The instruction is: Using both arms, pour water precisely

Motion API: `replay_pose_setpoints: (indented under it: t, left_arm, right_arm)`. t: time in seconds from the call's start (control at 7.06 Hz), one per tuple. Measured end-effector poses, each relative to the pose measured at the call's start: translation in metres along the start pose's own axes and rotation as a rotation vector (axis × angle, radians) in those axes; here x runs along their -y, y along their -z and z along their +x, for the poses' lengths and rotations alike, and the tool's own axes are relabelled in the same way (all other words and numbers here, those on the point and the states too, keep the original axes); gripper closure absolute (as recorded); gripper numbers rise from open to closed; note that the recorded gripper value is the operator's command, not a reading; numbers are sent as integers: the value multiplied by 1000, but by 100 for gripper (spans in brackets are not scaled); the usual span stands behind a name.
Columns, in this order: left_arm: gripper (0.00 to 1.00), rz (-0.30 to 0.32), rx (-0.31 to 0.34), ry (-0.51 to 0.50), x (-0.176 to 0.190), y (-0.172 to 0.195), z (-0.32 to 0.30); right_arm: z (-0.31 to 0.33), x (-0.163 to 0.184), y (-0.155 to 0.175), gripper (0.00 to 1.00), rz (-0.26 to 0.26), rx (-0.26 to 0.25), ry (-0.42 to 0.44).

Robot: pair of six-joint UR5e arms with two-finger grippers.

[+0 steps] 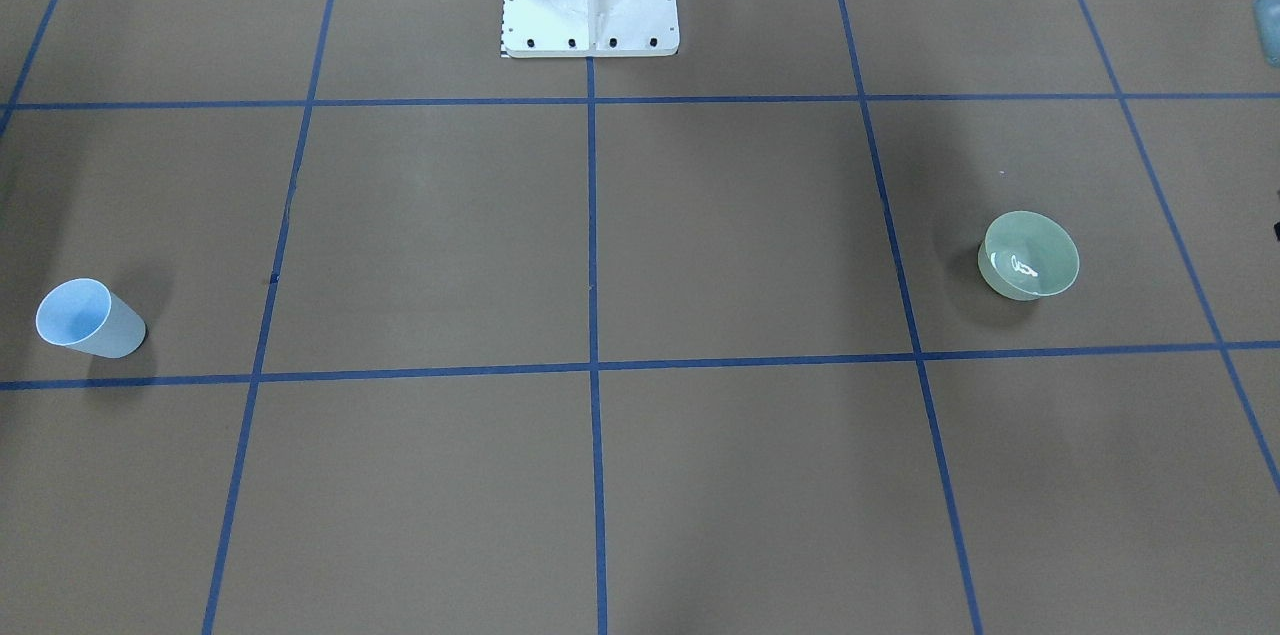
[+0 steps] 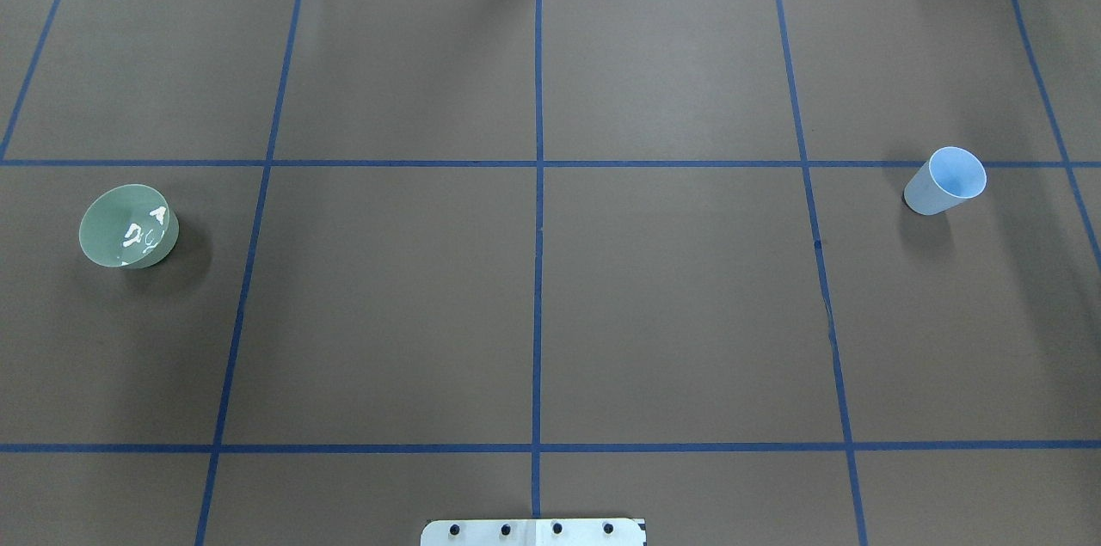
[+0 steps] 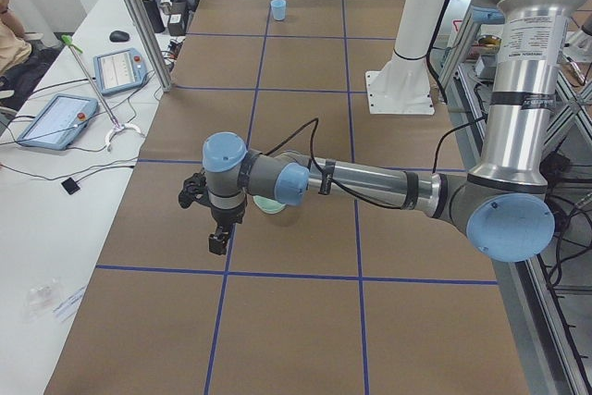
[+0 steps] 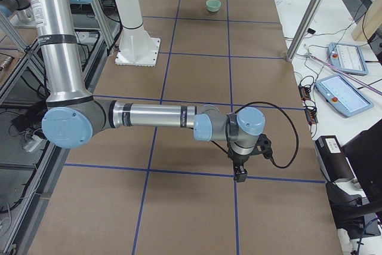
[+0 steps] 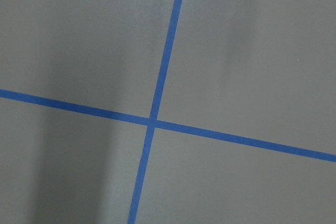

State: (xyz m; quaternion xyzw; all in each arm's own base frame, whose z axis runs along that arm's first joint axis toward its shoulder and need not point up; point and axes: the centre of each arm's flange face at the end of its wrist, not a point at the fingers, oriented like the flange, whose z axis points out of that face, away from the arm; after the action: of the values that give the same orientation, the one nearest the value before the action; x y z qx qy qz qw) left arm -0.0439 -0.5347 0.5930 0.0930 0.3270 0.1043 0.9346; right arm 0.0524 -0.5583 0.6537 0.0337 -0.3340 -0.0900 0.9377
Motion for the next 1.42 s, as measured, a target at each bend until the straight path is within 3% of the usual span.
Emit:
replay_pose_setpoints:
  t: [0.71,1.13,1.42]
  left_arm:
    - [0,-15,-5,30,-21,6,-16]
    - [0,-14,-82,85,-44,2,-26]
    - [0,-25,-89,103,-60,-8,-34]
  right_arm:
    - [0,0,0,0,0,0,0]
    - [0,0,0,0,1,0,-1]
    - [0,0,0,0,1,0,-1]
